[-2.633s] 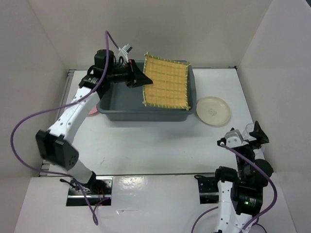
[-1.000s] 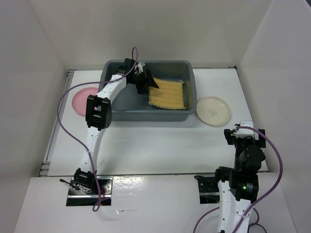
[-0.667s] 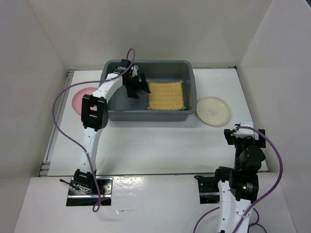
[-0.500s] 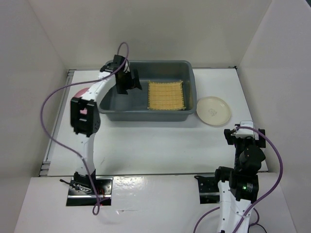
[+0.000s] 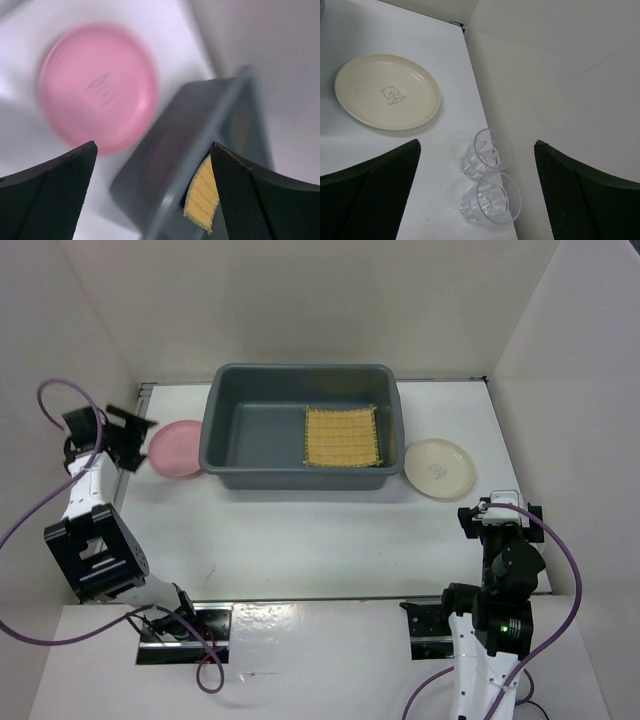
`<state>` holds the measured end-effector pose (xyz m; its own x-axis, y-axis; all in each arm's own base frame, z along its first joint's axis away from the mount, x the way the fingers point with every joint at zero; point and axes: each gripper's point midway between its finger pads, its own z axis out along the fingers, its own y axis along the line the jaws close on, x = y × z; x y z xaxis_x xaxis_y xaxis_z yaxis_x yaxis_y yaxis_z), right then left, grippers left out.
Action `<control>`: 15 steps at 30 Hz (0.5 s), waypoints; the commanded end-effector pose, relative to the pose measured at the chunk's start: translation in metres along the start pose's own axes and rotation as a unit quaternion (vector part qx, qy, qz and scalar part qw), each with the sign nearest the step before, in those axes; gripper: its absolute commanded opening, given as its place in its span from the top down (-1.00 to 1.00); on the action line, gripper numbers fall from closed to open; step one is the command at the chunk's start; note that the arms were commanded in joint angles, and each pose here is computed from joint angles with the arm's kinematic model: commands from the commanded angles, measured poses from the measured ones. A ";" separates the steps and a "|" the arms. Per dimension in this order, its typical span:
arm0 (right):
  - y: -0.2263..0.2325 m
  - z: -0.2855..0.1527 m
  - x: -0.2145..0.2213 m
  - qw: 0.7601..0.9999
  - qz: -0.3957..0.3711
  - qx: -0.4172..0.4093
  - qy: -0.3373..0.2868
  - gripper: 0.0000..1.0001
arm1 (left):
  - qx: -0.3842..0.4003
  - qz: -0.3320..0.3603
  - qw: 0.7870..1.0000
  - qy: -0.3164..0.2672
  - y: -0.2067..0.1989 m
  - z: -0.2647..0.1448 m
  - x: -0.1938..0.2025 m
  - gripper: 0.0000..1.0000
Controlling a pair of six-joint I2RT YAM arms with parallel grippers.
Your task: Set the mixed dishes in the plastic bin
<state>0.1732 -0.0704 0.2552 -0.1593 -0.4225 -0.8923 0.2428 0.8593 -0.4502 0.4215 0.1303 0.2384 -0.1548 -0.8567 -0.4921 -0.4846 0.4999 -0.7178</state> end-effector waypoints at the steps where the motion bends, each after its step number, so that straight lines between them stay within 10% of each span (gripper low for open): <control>1: -0.005 0.001 -0.011 1.000 -0.001 0.011 -0.026 -0.97 | -0.019 -0.124 0.990 0.064 0.046 0.020 0.041 -1.00; 15: -0.005 0.001 -0.011 1.000 0.004 0.011 -0.025 -0.97 | -0.115 -0.148 0.972 0.141 0.139 0.088 0.099 -1.00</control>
<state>0.1746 -0.0682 0.2535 -0.1571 -0.4238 -0.8920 0.2300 0.8627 -0.4503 0.4043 0.1269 0.0579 -0.1845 -0.9728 -0.1399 -0.7284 0.2309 -0.6450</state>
